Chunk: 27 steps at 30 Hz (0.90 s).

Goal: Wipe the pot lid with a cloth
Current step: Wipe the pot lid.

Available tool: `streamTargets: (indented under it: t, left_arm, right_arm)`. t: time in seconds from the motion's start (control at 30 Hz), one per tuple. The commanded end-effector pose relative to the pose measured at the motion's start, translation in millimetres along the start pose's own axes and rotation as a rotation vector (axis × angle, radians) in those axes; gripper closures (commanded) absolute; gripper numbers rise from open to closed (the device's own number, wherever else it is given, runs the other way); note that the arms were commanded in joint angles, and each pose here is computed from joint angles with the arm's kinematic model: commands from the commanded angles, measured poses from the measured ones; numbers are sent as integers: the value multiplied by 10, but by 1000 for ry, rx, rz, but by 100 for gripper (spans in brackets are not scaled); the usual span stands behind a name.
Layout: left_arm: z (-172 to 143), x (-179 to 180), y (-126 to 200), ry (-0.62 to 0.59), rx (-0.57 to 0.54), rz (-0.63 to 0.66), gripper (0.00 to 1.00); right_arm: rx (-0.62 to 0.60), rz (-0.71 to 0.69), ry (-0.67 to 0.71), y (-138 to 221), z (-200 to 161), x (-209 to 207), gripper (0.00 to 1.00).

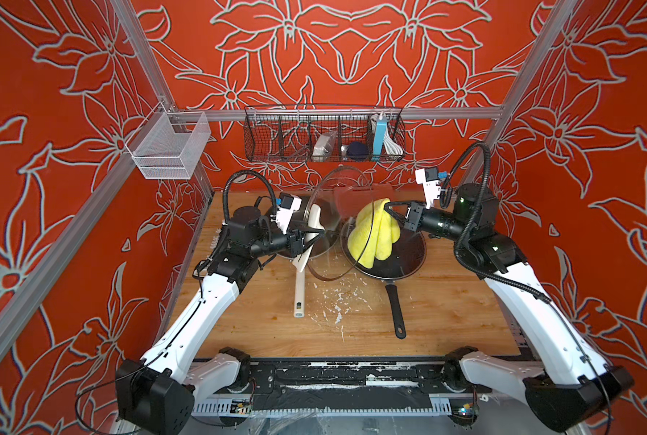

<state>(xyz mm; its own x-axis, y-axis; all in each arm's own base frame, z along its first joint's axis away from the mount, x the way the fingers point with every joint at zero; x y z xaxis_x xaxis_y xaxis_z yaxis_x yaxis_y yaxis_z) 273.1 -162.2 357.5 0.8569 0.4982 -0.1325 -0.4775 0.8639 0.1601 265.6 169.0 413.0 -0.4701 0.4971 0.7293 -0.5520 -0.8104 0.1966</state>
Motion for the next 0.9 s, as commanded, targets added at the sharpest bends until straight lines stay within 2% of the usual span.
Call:
streamTargets:
  t: [0.0, 0.13, 0.27, 0.47, 0.7, 0.87]
  left_arm:
    - [527, -195, 150, -338, -102, -25, 100]
    - [453, -223, 127, -444, -36, -78, 100]
    - [238, -347, 144, -634, 4, -192, 100]
    - [60, -391, 172, -781, 56, -229, 100]
    - [-62, -402, 106, -920, 120, -251, 100]
    - [-195, -429, -76, -1045, 229, -307, 100]
  right_arm:
    - [-12, -86, 79, 246, 12, -9, 100]
    - [-17, -128, 121, 390, 29, 14, 100]
    - [-15, -163, 168, 538, 23, 94, 100]
    - [14, -155, 194, 655, -31, 208, 100]
    - [83, -109, 142, 552, -144, 138, 100]
    - [119, -69, 91, 393, -202, 18, 100]
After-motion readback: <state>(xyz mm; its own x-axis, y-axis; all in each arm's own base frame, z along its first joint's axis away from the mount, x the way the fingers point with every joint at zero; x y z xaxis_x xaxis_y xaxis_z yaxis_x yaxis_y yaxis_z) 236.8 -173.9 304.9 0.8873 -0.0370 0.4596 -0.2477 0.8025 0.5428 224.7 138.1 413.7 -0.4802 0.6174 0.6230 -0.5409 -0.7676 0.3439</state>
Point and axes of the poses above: each gripper's point midway between its finger pads, its own y axis back along the fingers, its own x axis along the line the jaws close on, z = x × y, the point moved 5 cm from there along y, back along the fingers, and after that the axes turned 12 degrees about -y, right-handed, at the moved point
